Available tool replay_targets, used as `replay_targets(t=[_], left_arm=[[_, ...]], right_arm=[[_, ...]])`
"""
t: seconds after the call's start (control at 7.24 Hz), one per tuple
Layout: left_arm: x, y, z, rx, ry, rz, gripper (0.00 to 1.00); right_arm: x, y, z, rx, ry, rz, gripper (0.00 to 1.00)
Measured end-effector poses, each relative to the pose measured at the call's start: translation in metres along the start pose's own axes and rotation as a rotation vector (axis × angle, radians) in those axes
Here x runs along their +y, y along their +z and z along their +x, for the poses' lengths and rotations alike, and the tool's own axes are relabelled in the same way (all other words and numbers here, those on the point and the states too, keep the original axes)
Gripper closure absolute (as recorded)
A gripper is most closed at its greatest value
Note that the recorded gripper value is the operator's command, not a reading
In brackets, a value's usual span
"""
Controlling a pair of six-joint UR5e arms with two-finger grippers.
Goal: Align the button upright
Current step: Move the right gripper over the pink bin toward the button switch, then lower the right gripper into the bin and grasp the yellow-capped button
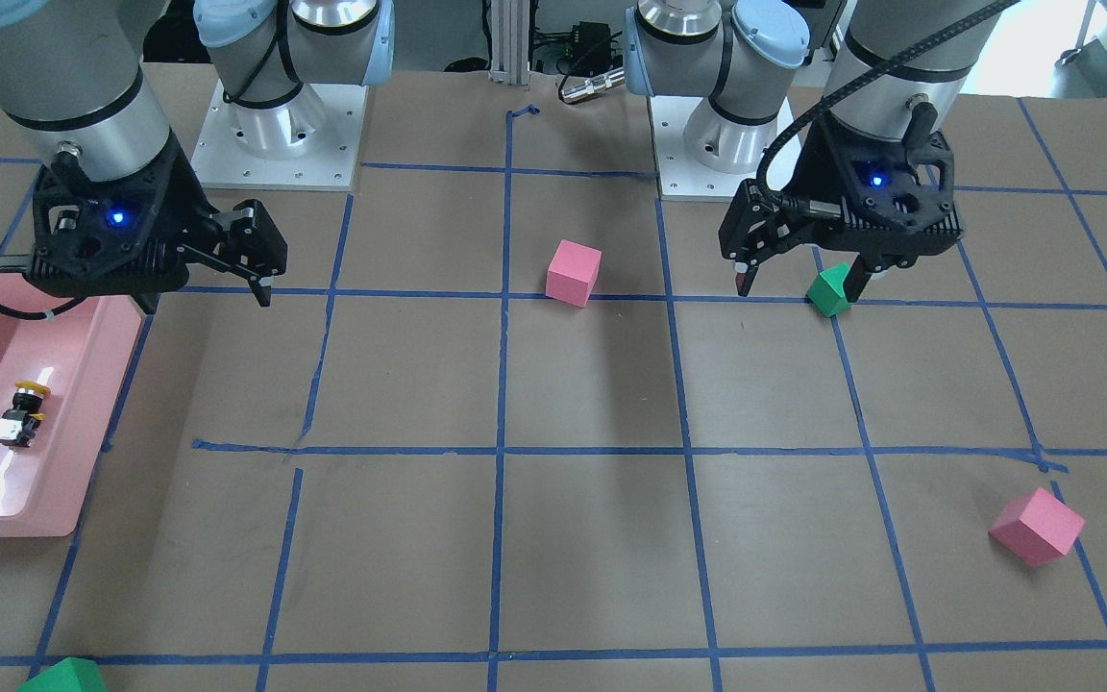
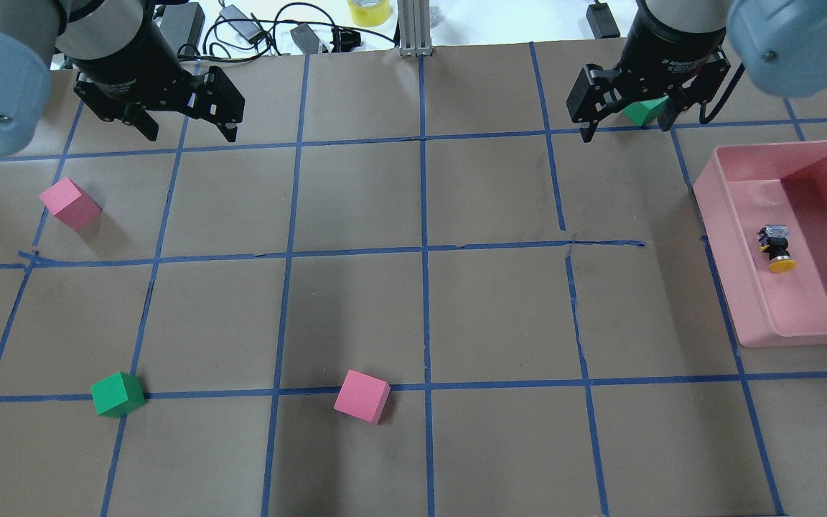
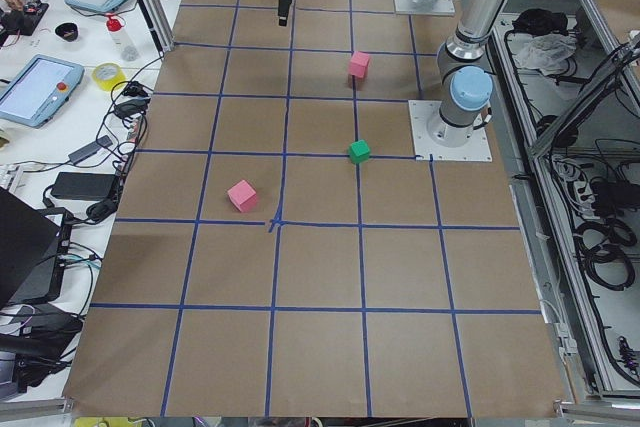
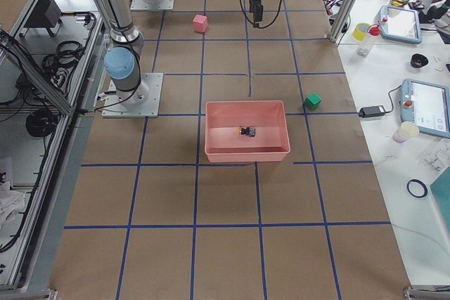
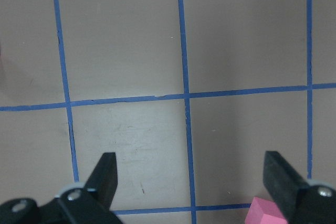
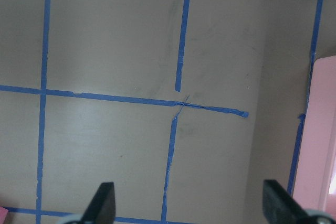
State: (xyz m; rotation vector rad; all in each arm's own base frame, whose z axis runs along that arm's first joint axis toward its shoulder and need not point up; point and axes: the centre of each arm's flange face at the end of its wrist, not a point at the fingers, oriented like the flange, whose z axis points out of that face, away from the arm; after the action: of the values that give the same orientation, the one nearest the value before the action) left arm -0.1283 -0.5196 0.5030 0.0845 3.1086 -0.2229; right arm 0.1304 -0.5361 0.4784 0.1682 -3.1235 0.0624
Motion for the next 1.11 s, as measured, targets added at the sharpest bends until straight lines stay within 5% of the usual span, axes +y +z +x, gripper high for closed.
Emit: replay_targets(t=[0.55, 1.11], left_arm=[[0.000, 0.000, 0.000, 0.000, 0.000, -0.001, 0.00], [0.000, 0.000, -0.001, 0.000, -0.001, 0.000, 0.00]], right_arm=[[-0.004, 0.004, 0.035, 0.003, 0.045, -0.007, 0.00], [0.007, 0.019, 0.182, 0.014, 0.294, -0.045, 0.00]])
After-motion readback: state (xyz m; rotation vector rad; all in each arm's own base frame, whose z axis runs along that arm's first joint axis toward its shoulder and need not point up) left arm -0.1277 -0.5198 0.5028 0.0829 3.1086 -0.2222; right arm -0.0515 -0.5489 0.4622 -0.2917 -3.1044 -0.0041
